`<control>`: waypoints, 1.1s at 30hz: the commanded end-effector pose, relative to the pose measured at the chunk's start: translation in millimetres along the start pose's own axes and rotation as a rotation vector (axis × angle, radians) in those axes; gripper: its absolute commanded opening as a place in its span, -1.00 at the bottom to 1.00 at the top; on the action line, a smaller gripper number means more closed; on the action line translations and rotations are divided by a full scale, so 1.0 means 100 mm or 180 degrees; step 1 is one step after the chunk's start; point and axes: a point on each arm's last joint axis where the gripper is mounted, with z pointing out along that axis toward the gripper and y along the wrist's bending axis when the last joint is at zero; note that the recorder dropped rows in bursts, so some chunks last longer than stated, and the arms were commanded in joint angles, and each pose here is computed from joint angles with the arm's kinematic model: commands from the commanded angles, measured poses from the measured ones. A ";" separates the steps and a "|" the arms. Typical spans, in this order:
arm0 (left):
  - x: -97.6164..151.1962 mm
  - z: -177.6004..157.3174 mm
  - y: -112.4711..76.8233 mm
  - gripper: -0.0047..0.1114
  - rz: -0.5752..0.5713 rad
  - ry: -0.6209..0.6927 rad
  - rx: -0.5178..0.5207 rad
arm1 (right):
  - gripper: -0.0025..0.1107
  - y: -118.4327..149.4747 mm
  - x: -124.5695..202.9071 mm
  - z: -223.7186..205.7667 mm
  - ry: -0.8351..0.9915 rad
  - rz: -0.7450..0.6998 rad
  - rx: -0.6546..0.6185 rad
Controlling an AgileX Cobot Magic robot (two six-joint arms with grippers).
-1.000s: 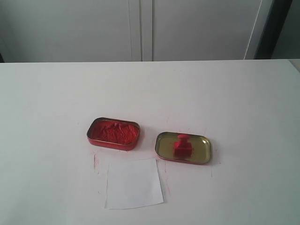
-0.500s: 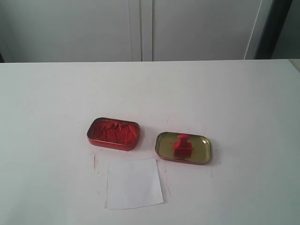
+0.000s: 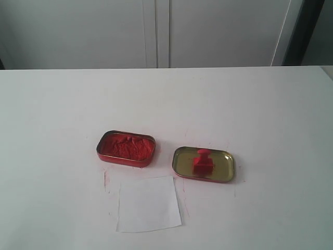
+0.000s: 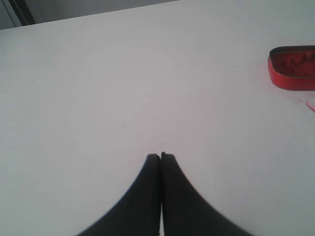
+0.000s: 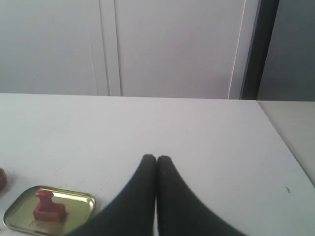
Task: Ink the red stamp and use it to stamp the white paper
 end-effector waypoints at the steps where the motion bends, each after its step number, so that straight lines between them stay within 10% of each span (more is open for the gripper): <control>1: 0.01 0.00 0.00 -0.92 0.0000 -0.0008 0.0000 | -0.96 0.00 -0.07 0.11 0.0243 0.0007 0.0022; 17: 0.01 0.00 0.00 -0.92 0.0000 -0.0008 0.0000 | -0.96 0.03 -0.28 0.78 0.1657 0.0197 -0.0006; 33: 0.01 0.00 0.00 -0.92 0.0000 -0.0008 0.0000 | -0.96 0.03 -0.23 0.88 0.1835 0.0246 -0.0009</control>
